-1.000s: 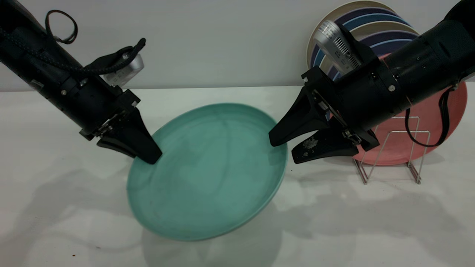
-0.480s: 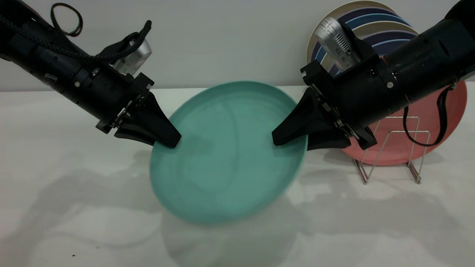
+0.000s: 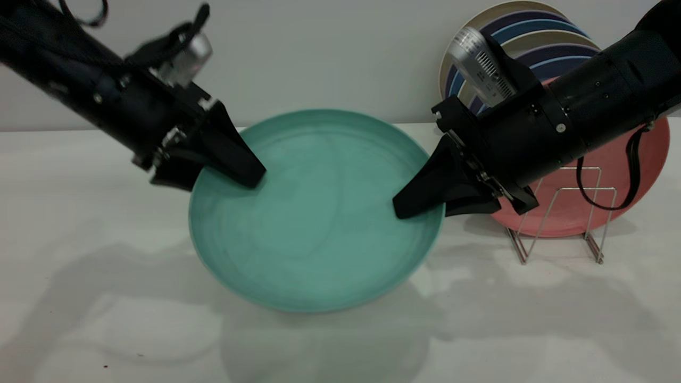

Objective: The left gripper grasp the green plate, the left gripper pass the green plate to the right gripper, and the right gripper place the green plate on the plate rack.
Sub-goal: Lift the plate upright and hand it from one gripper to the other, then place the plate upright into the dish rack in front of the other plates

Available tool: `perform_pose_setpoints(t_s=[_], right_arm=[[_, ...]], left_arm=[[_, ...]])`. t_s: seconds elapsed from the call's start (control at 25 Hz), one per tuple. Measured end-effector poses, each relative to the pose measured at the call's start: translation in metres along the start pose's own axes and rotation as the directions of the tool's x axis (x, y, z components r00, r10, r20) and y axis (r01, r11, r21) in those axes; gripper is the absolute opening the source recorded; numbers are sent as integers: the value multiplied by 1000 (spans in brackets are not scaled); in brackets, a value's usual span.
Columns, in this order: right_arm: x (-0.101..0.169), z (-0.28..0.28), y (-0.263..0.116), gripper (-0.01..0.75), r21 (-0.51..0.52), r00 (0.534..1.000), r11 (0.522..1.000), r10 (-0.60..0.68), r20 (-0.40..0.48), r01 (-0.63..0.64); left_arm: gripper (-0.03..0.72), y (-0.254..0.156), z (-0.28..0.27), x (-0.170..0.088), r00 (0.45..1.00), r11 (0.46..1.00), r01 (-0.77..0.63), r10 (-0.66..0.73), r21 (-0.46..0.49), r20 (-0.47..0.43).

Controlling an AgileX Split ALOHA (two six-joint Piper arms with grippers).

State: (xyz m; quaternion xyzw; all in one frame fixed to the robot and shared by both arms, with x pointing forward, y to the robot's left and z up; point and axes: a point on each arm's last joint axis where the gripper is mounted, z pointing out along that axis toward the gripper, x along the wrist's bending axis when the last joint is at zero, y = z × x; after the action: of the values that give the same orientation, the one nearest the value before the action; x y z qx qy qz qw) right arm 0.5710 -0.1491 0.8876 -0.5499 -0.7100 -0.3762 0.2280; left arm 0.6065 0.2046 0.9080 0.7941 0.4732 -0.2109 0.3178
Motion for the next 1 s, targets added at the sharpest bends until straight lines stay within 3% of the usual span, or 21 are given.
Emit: perform_pose_setpoints(t_s=[0.36,0.48,0.56,0.64,0.76,0.84,0.96,1.0], right_arm=[[-4,-24,5,60,12,987,990,-139,83,138],[15,-43,9,60,9,949,956,-293,113,294],[29,-59,12,60,7,889,901,-430,159,434],[41,-76,16,60,13,789,817,-561,251,577],[58,-105,22,60,81,548,626,-731,405,775],[71,-124,24,60,156,357,478,-802,479,864],[85,-147,27,60,260,121,310,-823,555,914],[86,-153,27,60,289,66,276,-818,571,917]], left_arm=[[599,4,-53,-43,973,983,-184,182,0,-140],[592,5,-61,-50,966,978,-207,202,-16,-158],[591,5,-63,-51,963,976,-215,209,-17,-171],[591,5,-64,-50,959,975,-221,215,-12,-186],[591,5,-64,-49,959,977,-214,207,-13,-193],[591,5,-64,-49,960,978,-208,202,-13,-193],[591,5,-64,-49,961,979,-206,199,-14,-193],[591,5,-64,-49,961,979,-206,199,-14,-193]])
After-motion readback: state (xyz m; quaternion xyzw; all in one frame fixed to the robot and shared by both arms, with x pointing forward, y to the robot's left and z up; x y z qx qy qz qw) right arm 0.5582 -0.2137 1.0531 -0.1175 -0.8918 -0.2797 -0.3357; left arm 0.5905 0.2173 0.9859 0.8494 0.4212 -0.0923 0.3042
